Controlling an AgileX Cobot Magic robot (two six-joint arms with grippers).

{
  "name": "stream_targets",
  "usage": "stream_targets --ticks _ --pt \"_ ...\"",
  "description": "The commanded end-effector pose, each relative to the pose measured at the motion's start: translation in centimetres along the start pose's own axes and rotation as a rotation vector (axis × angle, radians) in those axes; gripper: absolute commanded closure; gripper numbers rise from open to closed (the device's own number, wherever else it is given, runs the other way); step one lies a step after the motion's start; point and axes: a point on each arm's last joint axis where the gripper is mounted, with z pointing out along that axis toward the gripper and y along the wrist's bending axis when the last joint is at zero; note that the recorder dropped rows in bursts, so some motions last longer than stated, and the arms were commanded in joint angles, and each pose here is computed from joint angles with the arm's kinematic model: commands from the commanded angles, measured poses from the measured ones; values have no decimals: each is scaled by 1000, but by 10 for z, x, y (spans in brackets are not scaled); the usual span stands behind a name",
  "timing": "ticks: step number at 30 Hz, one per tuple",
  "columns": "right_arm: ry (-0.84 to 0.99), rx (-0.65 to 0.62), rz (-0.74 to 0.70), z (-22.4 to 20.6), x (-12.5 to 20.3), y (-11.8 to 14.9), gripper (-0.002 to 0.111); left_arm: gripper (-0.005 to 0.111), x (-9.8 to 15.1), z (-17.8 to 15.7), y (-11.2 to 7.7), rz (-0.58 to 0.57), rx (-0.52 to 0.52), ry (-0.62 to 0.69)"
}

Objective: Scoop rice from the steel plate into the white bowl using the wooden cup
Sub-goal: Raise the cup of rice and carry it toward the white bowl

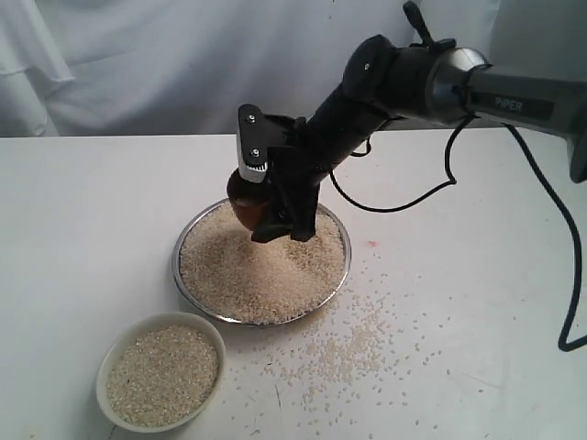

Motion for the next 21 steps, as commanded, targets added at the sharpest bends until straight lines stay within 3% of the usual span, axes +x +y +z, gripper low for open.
stream_targets --ticks 1,11,21 --pt "54 55 -125 -6 -28 3 108 107 0 0 0 -2 -1 -14" --pt "267 106 -341 -1 -94 39 108 107 0 0 0 -2 -1 -14" --pt "446 136 -479 10 -120 64 108 107 0 0 0 -2 -1 -14"
